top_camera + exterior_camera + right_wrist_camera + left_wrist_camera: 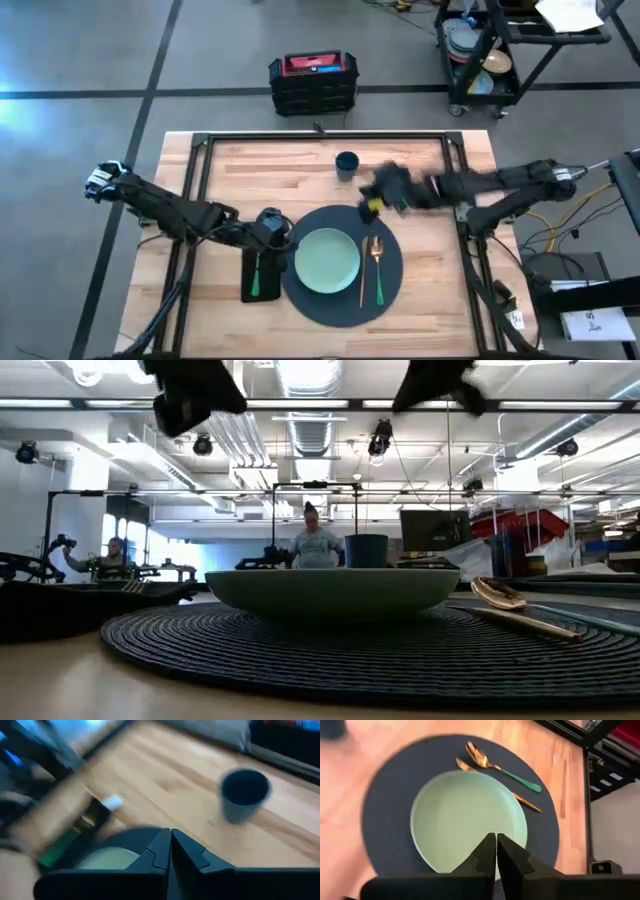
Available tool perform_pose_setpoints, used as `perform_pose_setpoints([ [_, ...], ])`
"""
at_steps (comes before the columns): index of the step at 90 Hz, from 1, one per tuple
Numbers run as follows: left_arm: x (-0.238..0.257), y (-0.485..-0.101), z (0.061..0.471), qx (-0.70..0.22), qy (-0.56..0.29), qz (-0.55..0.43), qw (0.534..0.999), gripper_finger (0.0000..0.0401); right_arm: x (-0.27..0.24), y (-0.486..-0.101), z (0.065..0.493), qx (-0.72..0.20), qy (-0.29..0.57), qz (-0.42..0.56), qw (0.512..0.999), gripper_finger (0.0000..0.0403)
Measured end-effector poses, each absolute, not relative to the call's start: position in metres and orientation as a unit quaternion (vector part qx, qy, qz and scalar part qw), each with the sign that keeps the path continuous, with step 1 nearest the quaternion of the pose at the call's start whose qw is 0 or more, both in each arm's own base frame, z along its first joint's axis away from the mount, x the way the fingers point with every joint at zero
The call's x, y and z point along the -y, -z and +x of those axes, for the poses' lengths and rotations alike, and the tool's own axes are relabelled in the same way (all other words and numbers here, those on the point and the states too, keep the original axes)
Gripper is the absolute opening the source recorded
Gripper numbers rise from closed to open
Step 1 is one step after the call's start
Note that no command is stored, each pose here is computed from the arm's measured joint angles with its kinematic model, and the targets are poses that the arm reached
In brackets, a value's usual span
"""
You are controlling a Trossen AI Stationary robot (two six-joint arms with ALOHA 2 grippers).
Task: Set table place
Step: Move the blue cup to the middle right of the black placemat
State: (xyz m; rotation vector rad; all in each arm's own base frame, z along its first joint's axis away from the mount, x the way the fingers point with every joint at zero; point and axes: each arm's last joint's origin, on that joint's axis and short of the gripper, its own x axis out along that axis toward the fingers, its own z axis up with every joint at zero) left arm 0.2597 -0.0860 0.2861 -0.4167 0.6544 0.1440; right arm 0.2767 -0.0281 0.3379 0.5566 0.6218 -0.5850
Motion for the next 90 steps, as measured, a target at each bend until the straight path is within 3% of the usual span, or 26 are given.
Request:
perform_pose_setpoints([
  [12, 0.086, -0.285, 0.259, -0.328, -0.071, -0.195, 0.922, 0.0, 0.097, -0.373, 0.276, -0.298, 0.276, 0.262, 0.875, 0.0],
  [29, 0.091, -0.269, 0.249, -0.383, -0.075, -0.202, 0.898, 0.0002, 0.155, -0.431, 0.255, -0.304, 0.239, 0.235, 0.892, 0.0005],
  [44, 0.095, -0.256, 0.24, -0.422, -0.079, -0.205, 0.879, 0.004, 0.175, -0.452, 0.245, -0.39, 0.241, 0.196, 0.867, 0.0071],
  [69, 0.097, -0.241, 0.242, -0.441, -0.086, -0.216, 0.867, 0.0174, 0.182, -0.42, 0.293, -0.468, 0.204, 0.179, 0.841, 0.0238],
  [80, 0.098, -0.235, 0.243, -0.449, -0.092, -0.213, 0.863, 0.0218, 0.18, -0.385, 0.325, -0.522, 0.201, 0.163, 0.813, 0.0266],
  [90, 0.098, -0.232, 0.245, -0.454, -0.096, -0.213, 0.86, 0.0233, 0.174, -0.359, 0.35, -0.556, 0.183, 0.139, 0.799, 0.0269],
])
